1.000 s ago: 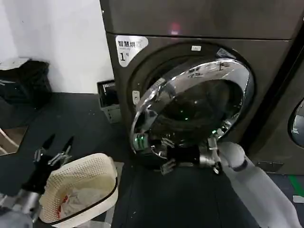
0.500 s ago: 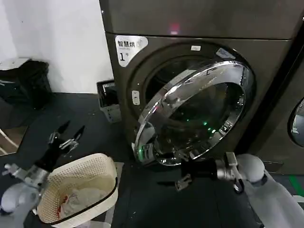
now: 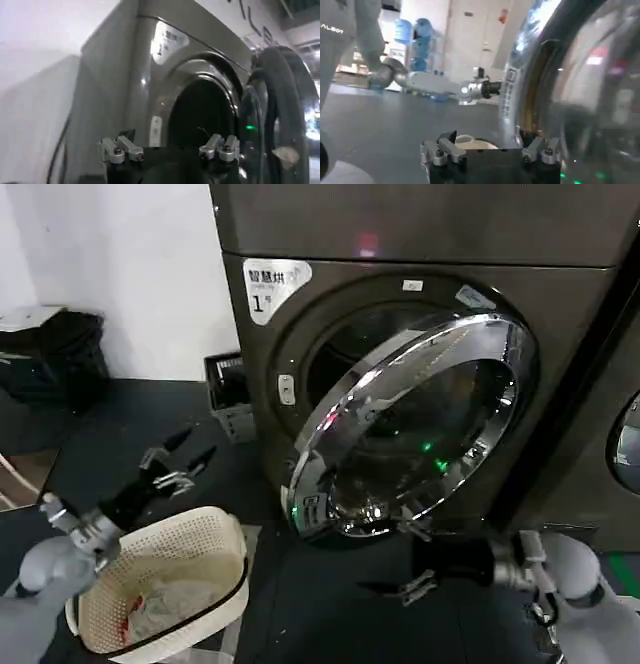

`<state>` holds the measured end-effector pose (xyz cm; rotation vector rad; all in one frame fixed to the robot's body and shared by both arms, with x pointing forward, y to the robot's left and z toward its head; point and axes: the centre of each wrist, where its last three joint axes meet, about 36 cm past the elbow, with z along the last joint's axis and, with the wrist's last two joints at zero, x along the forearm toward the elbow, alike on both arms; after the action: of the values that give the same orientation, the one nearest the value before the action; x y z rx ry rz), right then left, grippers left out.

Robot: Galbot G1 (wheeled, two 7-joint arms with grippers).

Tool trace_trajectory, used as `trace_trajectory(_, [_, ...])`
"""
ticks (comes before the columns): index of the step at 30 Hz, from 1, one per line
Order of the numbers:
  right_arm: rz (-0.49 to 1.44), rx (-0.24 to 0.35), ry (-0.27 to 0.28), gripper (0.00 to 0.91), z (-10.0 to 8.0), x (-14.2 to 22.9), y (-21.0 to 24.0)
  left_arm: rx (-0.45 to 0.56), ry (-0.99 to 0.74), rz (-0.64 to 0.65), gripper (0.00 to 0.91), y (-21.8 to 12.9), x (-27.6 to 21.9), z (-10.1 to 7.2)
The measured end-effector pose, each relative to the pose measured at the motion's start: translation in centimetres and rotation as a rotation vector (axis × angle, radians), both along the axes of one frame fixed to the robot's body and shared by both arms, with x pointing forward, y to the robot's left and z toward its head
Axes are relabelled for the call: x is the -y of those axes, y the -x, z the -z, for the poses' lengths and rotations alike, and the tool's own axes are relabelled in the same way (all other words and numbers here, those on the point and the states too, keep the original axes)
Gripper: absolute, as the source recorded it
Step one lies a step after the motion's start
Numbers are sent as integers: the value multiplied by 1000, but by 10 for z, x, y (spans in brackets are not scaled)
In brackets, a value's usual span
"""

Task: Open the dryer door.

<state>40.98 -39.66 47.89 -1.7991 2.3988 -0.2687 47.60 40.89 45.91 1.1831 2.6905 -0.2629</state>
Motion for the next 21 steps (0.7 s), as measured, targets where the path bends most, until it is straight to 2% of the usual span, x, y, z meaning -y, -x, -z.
trace_trajectory(6, [165, 37, -29, 907, -7, 47, 28, 3, -12, 71, 907, -28, 29, -1])
trace_trajectory(14, [373, 81, -15, 907, -17, 101, 70, -11, -26, 161, 907, -61, 71, 5])
trace_trajectory(21, [567, 117, 6, 907, -30, 144, 107, -7, -38, 271, 907, -83, 101, 2])
